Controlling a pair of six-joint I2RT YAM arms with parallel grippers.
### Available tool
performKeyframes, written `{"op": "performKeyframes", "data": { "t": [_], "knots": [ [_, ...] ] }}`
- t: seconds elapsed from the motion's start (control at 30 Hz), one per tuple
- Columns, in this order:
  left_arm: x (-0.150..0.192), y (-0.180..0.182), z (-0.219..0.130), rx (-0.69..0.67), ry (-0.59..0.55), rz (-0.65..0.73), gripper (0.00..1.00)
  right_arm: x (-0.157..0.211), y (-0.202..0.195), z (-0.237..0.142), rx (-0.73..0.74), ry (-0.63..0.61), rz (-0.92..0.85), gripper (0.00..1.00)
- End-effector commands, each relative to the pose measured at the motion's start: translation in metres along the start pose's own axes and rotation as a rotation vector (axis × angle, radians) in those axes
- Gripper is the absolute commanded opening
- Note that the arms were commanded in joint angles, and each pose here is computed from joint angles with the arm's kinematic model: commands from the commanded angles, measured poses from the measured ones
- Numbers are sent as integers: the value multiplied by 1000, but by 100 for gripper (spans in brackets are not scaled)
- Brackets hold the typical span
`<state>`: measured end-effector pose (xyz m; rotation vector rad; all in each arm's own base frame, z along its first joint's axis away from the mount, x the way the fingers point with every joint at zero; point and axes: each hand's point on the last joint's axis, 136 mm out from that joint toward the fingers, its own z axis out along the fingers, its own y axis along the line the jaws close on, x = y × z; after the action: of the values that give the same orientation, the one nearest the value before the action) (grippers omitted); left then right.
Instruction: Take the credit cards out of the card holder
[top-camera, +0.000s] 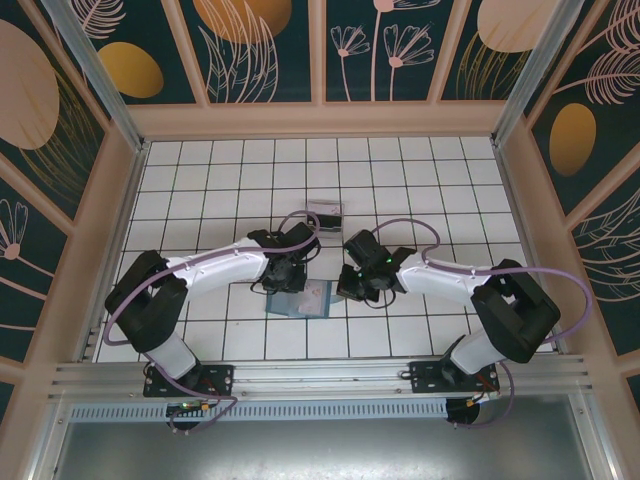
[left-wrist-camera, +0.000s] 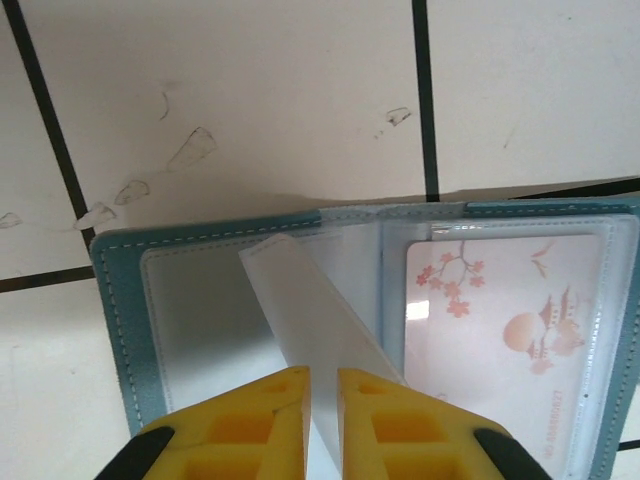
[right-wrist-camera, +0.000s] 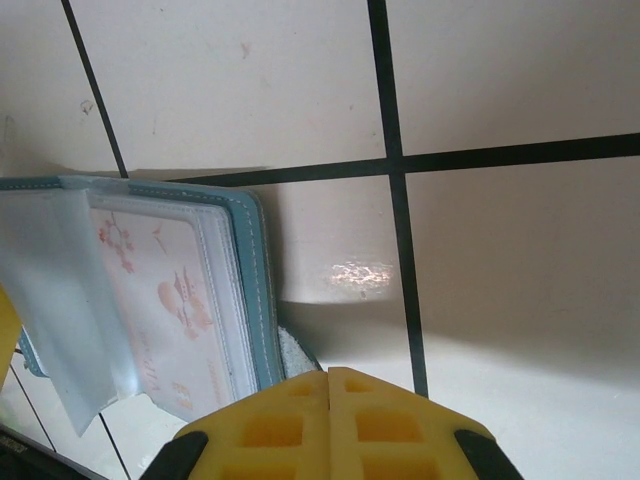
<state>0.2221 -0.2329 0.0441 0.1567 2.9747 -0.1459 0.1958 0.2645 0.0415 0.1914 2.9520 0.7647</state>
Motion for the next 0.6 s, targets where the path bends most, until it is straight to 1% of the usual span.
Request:
{"op": "performKeyframes", "data": {
  "t": [0.0,0.17,0.43,0.5,0.57],
  "knots": [
    [3,11,-7,-42,-7,16,17,-9,1,-5,23,-25,-11,6],
    [7,17,-7,-58,-10,11,17,-11,1,-6,34,-29,-14,9],
    [12,33,-15,-96,-40,-20,16,-14,4,-5,48,-27,-20,8],
    [18,39,-14,-104,-35,-27,16,-14,5,-4,54,-22,-25,8],
    [19,37,-17,-82,-44,-36,16,-15,5,-4,60,-20,-30,9]
  ]
}}
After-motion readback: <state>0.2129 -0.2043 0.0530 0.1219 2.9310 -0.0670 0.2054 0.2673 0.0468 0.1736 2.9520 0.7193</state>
